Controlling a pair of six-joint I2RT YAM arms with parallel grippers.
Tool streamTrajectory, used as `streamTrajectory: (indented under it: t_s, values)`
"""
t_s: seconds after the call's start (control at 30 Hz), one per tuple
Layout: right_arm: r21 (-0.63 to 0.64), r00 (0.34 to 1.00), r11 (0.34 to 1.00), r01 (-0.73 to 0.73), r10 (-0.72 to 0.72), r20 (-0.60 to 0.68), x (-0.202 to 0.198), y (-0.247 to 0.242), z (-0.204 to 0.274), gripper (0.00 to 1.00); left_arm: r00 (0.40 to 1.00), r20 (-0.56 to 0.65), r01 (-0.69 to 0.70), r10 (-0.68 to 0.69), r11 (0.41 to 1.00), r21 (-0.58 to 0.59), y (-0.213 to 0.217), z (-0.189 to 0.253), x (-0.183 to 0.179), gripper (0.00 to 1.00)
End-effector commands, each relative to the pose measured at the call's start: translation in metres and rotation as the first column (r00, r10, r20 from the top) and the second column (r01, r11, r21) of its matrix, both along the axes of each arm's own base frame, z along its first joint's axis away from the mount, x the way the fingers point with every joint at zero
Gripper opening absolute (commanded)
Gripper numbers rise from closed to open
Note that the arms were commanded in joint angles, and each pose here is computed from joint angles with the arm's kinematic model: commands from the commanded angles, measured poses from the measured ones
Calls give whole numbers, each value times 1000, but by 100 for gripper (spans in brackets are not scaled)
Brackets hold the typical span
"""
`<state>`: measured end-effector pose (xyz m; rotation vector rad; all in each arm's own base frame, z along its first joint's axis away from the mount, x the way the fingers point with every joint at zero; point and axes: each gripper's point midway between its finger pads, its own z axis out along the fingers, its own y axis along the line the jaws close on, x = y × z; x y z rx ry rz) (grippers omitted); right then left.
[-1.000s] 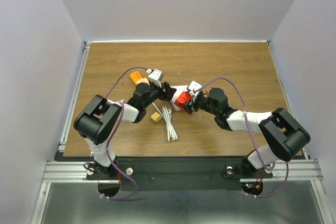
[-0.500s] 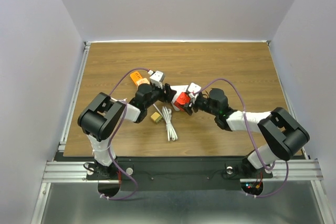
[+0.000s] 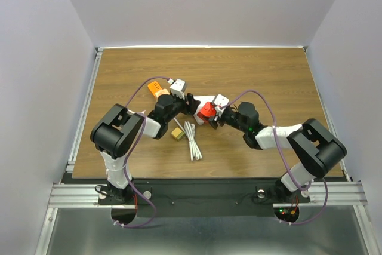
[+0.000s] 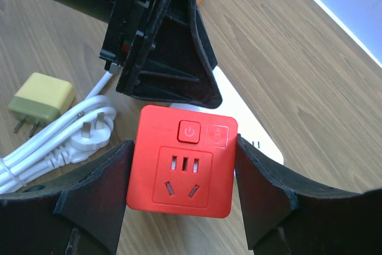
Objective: Insert the plug
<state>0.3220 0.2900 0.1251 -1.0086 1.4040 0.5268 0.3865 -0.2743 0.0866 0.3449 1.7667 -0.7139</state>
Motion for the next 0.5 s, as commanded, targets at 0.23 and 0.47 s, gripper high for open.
streamTrajectory:
  t_s: [0.23, 0.47]
  values:
    - [104, 991, 995, -7, -8, 135, 4, -2, 43, 1, 1000, 19, -14, 14, 1000, -26, 2, 6, 12, 68]
    - [121, 987, 990, -74, 56, 148, -6, 5, 51, 0, 1000, 24, -6, 7, 1000, -31, 1, 6, 13, 68]
